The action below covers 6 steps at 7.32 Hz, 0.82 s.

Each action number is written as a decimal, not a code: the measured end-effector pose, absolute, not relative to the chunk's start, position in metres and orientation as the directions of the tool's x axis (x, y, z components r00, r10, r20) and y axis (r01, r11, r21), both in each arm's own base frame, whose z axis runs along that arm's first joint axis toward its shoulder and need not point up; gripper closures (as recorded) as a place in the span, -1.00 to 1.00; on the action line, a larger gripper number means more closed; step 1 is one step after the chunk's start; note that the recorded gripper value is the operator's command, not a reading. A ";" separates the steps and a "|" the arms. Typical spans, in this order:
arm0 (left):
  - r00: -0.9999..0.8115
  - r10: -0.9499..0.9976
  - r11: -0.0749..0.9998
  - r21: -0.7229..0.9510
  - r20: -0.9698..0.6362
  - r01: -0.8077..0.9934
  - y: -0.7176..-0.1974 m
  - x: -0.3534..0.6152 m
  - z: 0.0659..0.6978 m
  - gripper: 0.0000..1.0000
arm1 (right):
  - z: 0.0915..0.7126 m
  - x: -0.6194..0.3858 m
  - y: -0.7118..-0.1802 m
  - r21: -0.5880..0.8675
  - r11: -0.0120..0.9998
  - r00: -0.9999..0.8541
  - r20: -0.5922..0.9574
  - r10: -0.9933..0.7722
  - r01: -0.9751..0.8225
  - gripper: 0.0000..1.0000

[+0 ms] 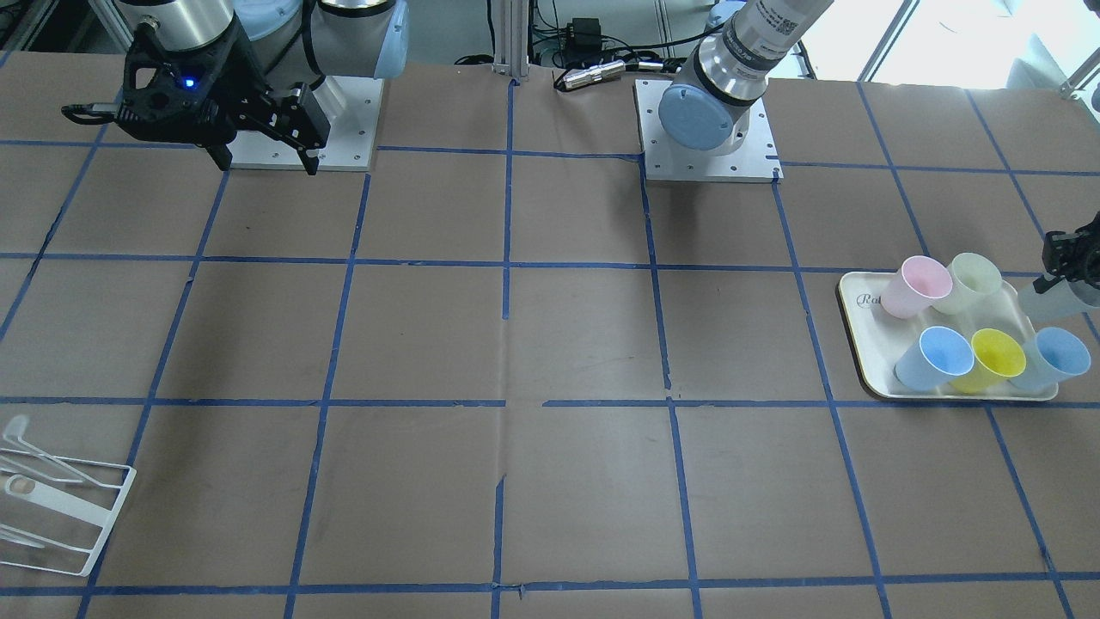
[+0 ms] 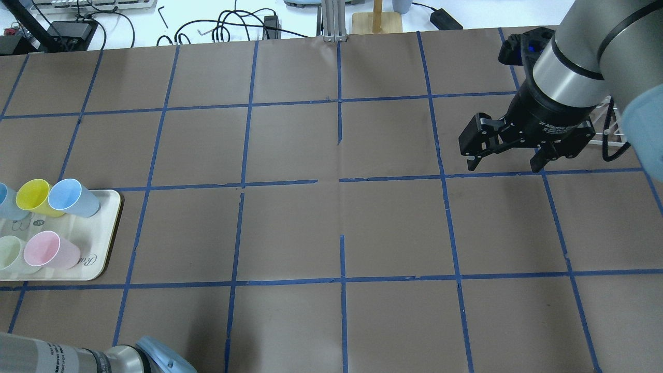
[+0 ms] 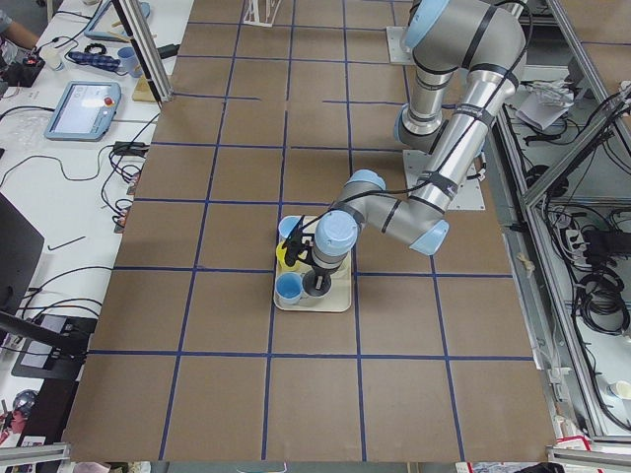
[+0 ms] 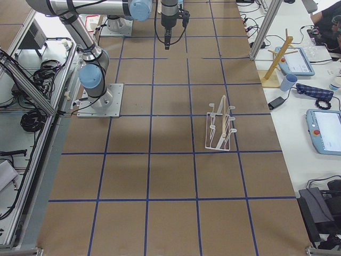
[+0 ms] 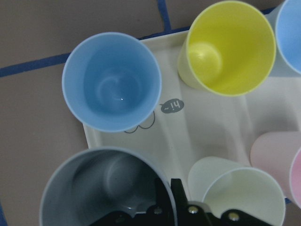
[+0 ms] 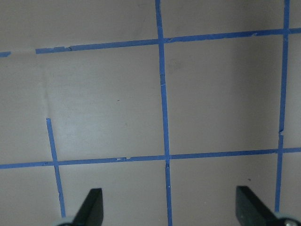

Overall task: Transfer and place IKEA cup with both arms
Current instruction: 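Open the left gripper to release the white cup on the tray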

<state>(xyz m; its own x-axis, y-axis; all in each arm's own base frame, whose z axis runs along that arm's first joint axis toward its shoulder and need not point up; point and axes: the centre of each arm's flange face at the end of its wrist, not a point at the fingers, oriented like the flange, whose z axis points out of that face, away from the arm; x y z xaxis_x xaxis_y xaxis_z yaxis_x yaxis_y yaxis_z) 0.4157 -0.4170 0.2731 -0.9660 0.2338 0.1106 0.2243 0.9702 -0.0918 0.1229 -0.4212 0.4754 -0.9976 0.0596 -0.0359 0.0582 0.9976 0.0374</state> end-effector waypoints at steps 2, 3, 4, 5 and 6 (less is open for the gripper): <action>-0.965 0.232 0.971 -0.089 0.119 0.223 -0.420 0.416 0.263 0.27 | 0.474 0.123 -0.420 0.040 0.998 -0.998 -0.036 0.060 0.058 -1.00; -0.965 0.231 0.971 -0.088 0.121 0.222 -0.421 0.418 0.256 0.27 | 0.474 0.123 -0.420 0.041 0.997 -0.998 -0.035 0.060 0.059 -1.00; -0.965 0.231 0.971 -0.086 0.123 0.221 -0.423 0.418 0.252 0.21 | 0.474 0.123 -0.420 0.040 0.997 -0.998 -0.033 0.060 0.059 -1.00; -0.966 0.227 0.972 -0.083 0.124 0.218 -0.423 0.418 0.250 0.10 | 0.474 0.122 -0.420 0.038 0.998 -0.998 -0.031 0.059 0.058 -1.00; -0.968 0.219 0.974 -0.082 0.123 0.210 -0.424 0.418 0.251 -0.06 | 0.475 0.122 -0.420 0.037 0.998 -0.998 -0.031 0.059 0.058 -1.00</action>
<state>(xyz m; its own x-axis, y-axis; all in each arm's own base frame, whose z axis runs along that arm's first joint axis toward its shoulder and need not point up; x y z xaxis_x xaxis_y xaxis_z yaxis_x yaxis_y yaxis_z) 0.4182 -0.4236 0.2514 -0.9680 0.2188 0.1229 0.2099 0.9743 -0.0816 0.1224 -0.4197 0.4747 -0.9978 0.0590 -0.0313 0.0579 0.9977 0.0365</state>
